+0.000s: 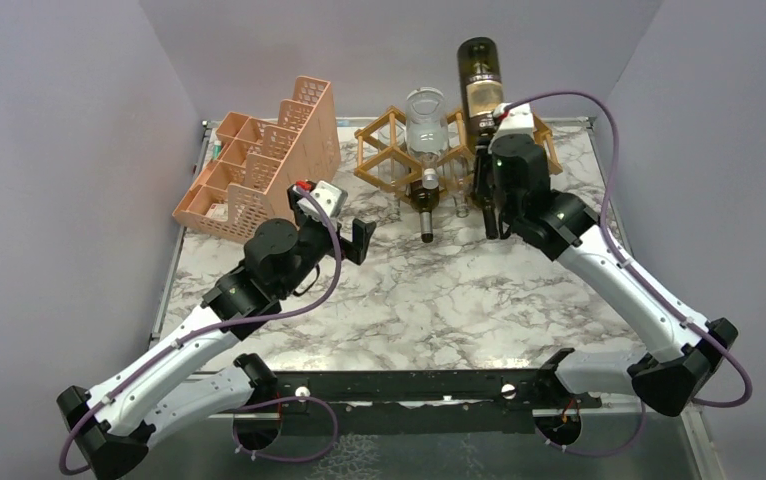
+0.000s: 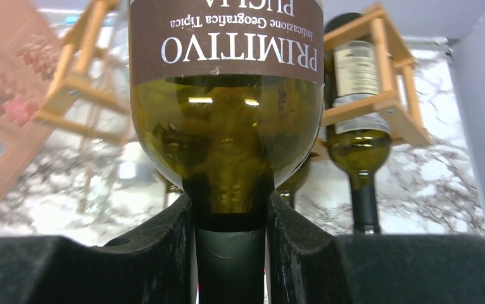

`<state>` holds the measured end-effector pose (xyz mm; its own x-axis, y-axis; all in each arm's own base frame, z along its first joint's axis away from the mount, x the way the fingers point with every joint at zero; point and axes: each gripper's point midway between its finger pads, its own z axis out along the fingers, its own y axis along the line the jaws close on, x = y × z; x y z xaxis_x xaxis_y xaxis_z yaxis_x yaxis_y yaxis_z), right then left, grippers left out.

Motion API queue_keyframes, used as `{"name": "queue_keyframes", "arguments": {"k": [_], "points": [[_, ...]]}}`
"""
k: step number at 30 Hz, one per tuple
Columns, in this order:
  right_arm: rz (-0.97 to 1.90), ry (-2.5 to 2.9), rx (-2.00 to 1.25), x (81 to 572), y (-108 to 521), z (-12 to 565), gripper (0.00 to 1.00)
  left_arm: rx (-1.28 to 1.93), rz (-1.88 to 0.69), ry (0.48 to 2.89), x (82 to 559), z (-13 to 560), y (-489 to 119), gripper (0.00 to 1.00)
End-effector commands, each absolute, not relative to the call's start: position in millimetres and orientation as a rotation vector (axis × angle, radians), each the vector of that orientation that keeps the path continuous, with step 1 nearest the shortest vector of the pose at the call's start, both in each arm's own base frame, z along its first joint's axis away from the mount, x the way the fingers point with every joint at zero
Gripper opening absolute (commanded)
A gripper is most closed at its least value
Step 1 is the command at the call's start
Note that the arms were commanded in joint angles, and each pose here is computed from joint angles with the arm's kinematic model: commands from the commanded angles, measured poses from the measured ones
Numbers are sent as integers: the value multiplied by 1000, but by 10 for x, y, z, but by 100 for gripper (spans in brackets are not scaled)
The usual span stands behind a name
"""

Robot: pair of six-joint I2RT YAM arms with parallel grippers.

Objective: Put the wine bottle on the wine rack

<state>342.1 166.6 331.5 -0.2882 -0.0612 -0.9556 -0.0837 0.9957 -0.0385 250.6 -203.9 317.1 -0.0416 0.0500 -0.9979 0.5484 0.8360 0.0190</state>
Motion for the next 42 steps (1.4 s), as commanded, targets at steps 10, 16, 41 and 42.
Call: {"name": "queue_keyframes", "arguments": {"k": [10, 16, 41, 42], "points": [[124, 1929, 65, 4049, 1066, 3094, 1, 485, -551, 1718, 2433, 2772, -2237, 99], [88, 2019, 19, 4126, 1055, 2797, 1, 525, -527, 1765, 2437, 2660, -2256, 99], [-9, 2185, -45, 4044, 982, 2273, 45, 378, -477, 1776, 2513, 2791, -2081, 99], [-12, 2183, -45, 4048, 978, 2279, 48, 381, -488, 1767, 2498, 2811, -2088, 99]]}}
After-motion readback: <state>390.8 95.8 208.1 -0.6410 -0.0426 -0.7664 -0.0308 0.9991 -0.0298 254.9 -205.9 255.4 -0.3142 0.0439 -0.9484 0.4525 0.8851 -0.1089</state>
